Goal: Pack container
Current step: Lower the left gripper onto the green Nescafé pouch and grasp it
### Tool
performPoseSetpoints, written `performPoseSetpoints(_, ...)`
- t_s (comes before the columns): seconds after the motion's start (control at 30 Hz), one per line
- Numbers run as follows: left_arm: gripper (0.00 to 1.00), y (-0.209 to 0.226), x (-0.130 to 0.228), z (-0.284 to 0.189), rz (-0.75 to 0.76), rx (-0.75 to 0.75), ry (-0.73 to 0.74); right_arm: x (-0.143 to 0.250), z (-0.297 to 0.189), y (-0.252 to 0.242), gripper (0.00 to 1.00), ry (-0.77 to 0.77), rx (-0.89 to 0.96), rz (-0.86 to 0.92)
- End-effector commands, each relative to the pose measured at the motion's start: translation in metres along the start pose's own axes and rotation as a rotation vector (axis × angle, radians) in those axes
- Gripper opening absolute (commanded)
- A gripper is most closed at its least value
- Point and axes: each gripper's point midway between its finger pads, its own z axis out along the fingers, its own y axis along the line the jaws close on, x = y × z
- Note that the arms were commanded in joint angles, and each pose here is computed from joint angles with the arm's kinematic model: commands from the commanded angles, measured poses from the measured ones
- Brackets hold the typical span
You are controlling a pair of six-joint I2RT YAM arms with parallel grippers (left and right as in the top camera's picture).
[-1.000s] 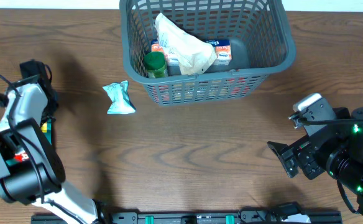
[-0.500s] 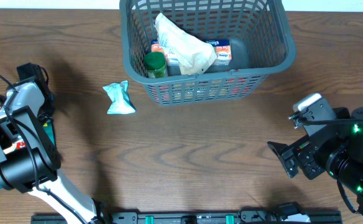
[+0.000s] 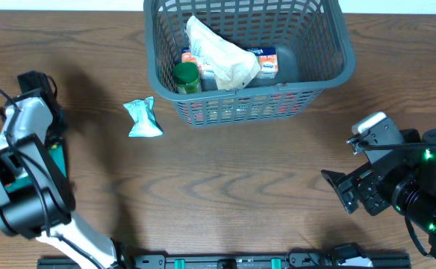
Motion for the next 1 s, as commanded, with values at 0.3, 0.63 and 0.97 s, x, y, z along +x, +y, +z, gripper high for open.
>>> performPoseSetpoints(0.3,0.06,-0.039,-0.063,-0.245,0.059,0.668,-0.479,0.001,0.0,0.0,0.99,0.002,0.004,0.011)
performPoseSetpoints(0.63,0.06,-0.005,-0.055,-0.27,0.072,0.631,-0.526,0.001,0.0,0.0,0.99,0.002,0.004,0.011)
performPoseSetpoints(0.97,0.99,0.027,-0.061,-0.236,0.029,0.56,-0.434,0.0,0.0,0.0,0.99,0.001,0.004,0.011)
